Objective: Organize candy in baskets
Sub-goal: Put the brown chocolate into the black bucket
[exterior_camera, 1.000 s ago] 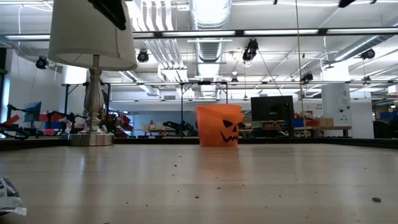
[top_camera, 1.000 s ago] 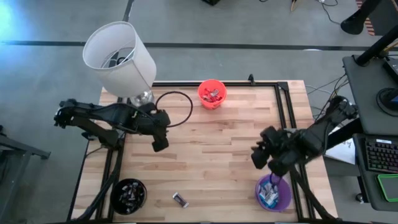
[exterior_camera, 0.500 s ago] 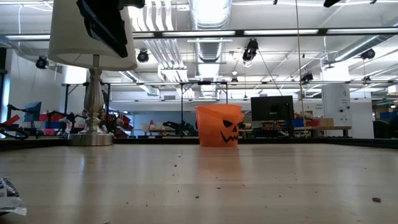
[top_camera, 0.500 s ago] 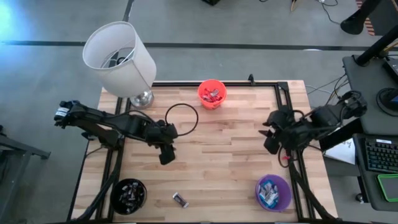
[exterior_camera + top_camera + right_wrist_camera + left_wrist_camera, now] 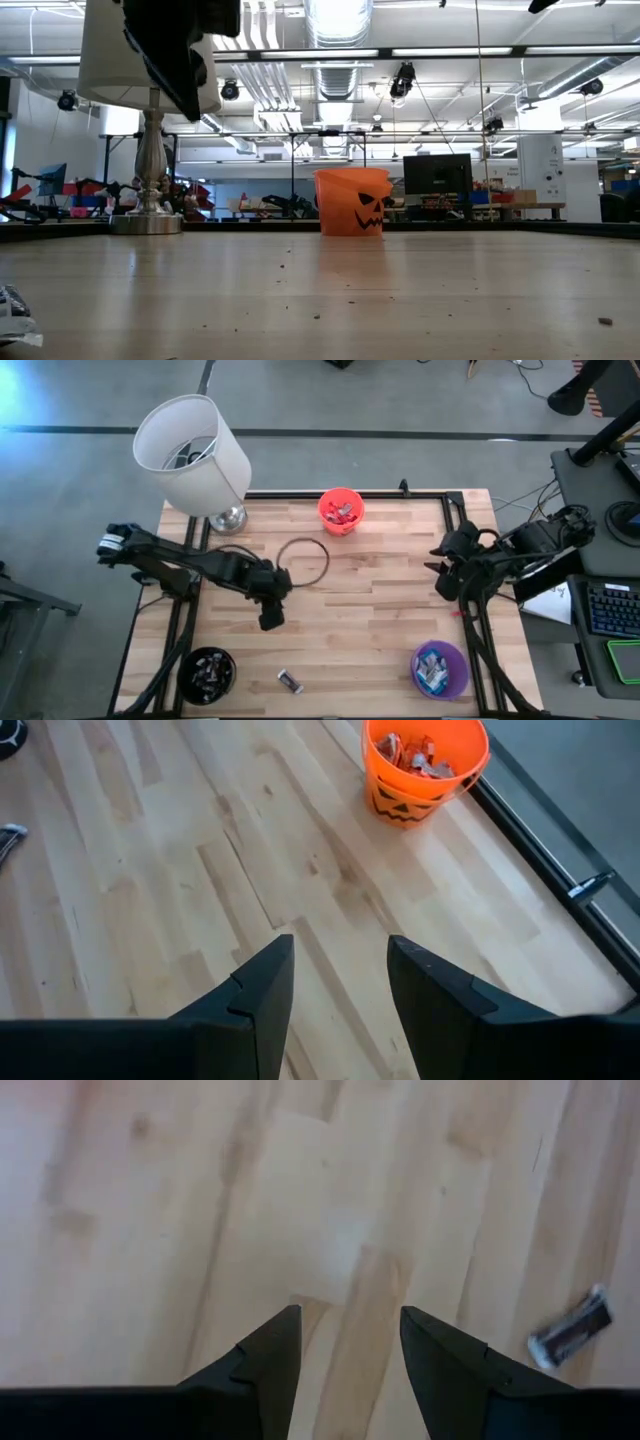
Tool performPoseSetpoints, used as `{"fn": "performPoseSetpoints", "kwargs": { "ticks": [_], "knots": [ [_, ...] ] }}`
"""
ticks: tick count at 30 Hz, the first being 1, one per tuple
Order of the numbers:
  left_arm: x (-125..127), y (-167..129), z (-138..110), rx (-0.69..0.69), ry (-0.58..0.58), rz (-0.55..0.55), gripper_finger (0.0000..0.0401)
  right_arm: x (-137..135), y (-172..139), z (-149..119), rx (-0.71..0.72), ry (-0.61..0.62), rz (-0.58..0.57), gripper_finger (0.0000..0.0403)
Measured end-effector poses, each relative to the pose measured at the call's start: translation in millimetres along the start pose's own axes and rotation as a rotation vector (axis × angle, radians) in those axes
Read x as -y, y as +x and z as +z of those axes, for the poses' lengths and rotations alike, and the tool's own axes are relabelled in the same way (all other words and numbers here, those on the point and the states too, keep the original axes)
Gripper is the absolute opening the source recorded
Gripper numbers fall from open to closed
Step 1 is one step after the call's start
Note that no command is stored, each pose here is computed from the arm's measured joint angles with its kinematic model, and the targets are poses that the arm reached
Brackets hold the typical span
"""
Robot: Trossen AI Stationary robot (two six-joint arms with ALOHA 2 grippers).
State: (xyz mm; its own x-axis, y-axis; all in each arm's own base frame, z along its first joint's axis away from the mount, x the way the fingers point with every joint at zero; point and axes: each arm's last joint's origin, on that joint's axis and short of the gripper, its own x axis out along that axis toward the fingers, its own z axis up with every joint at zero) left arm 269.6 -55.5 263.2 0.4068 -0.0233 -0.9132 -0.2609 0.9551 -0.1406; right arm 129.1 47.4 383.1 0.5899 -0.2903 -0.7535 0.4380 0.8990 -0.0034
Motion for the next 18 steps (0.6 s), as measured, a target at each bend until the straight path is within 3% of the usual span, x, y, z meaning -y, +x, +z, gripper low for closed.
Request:
{"fn": "performPoseSetpoints", "kwargs": {
  "ticks": [4,10,18],
  "knots": [
    [10.5,24.6,7.9,-0.074,0.096,-0.006,0.0154,-2.2,3.2,1.9,-0.003,0.017,-0.01,0.0153],
    [34.0,54.6,14.8,-0.17,0.276,-0.062,0.0154,1.1,7.6,6.2,-0.002,0.138,-0.042,0.0153],
    [77.0,77.8,-20.4,-0.317,0.48,-0.119,0.0154,4.5,10.3,9.1,0.001,0.245,-0.064,0.0153]
  ]
}}
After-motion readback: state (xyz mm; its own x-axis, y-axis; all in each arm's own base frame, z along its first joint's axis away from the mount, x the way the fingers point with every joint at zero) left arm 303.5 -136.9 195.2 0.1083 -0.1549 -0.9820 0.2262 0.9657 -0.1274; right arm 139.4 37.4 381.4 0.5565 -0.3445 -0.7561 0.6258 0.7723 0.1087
